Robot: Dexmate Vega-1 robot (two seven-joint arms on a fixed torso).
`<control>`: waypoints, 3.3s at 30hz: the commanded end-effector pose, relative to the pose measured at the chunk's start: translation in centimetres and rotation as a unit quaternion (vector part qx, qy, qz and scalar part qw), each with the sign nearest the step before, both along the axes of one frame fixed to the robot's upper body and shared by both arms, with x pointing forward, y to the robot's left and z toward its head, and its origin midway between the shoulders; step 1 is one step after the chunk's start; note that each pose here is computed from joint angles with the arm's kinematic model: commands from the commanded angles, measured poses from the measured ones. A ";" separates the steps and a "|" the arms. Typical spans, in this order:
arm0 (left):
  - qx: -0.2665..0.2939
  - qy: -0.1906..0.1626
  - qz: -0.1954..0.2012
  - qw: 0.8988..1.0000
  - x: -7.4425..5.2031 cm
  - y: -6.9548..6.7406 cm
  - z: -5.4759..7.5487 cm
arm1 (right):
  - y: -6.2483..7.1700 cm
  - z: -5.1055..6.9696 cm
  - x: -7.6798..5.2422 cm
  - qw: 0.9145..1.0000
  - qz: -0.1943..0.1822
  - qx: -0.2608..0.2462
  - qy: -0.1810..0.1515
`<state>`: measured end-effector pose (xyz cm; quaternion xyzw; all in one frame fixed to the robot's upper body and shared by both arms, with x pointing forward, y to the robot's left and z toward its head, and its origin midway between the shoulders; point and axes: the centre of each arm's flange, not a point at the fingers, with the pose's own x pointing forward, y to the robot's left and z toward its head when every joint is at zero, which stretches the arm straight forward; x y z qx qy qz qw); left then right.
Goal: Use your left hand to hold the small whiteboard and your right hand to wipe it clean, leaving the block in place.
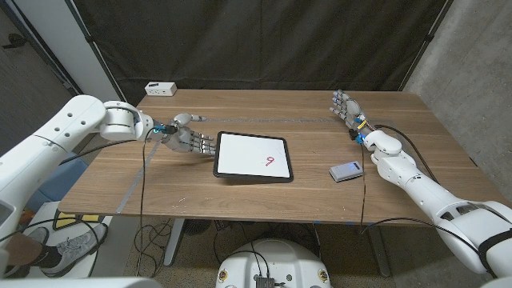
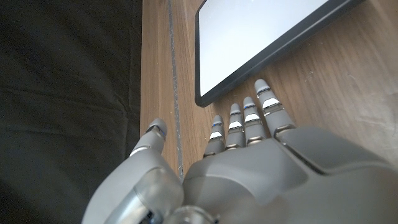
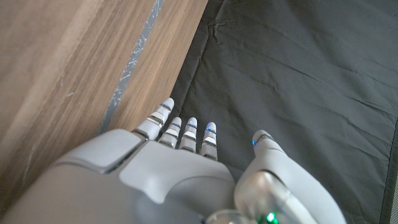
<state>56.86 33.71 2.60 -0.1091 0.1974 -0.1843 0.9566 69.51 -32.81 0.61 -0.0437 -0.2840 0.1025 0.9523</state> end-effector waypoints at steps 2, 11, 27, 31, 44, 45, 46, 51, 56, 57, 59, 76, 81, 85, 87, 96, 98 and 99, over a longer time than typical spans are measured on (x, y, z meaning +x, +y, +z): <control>-0.001 0.022 -0.010 1.000 -0.2 -0.6 -0.1 | -0.7 0.3 -0.5 1.000 -0.009 -0.005 -0.010; -0.010 0.036 -0.020 0.999 -0.5 -0.9 -0.9 | -1.1 0.1 -1.0 1.000 -0.017 -0.014 -0.008; -0.016 0.058 -0.025 0.998 -0.8 -1.2 -2.0 | -1.7 -0.3 -1.5 1.000 -0.020 -0.009 -0.010; -0.015 0.060 -0.028 0.998 -0.6 -1.2 -2.0 | -1.8 -0.4 -1.6 1.000 -0.022 -0.007 -0.010; -0.016 0.062 -0.040 0.997 0.8 -2.0 -1.9 | -2.3 -0.7 -1.9 1.000 -0.026 -0.001 -0.010; -0.017 0.063 -0.042 0.997 0.9 -2.1 -2.0 | -2.3 -0.7 -1.9 1.000 -0.026 -0.001 -0.010; -0.016 0.064 -0.042 0.997 0.9 -2.2 -2.0 | -2.3 -0.7 -1.9 1.000 -0.026 -0.001 -0.010; -0.016 0.069 -0.048 0.996 1.1 -2.5 -2.1 | -2.4 -0.8 -1.8 1.000 -0.027 0.000 -0.012; -0.015 0.072 -0.051 0.996 1.2 -2.6 -2.3 | -2.4 -1.0 -1.7 1.000 -0.026 0.001 -0.012; -0.015 0.072 -0.052 0.996 1.2 -2.7 -2.3 | -2.4 -1.1 -1.8 1.000 -0.026 0.002 -0.013; -0.017 0.072 -0.056 0.996 1.2 -2.7 -2.3 | -2.5 -1.1 -1.8 1.000 -0.028 0.003 -0.014; -0.002 0.072 -0.064 0.995 2.1 -2.9 -2.2 | -3.3 -1.3 -2.7 0.999 -0.037 0.009 -0.016; 0.000 0.074 -0.065 0.995 2.5 -2.9 -2.3 | -3.5 -1.6 -3.0 0.999 -0.041 0.012 -0.015; 0.004 0.078 -0.071 0.994 2.8 -3.1 -2.4 | -3.6 -1.7 -3.2 0.999 -0.044 0.013 -0.016; 0.005 0.080 -0.071 0.994 2.9 -3.1 -2.4 | -3.6 -1.8 -3.2 0.999 -0.044 0.013 -0.016; 0.007 0.085 -0.075 0.994 3.1 -3.2 -2.7 | -3.4 -2.1 -3.3 0.999 -0.044 0.016 -0.014; 0.009 0.086 -0.075 0.993 3.1 -3.3 -2.8 | -3.4 -2.2 -3.3 0.999 -0.043 0.016 -0.014; 0.009 0.086 -0.076 0.993 3.1 -3.3 -2.8 | -3.4 -2.2 -3.3 0.999 -0.043 0.016 -0.014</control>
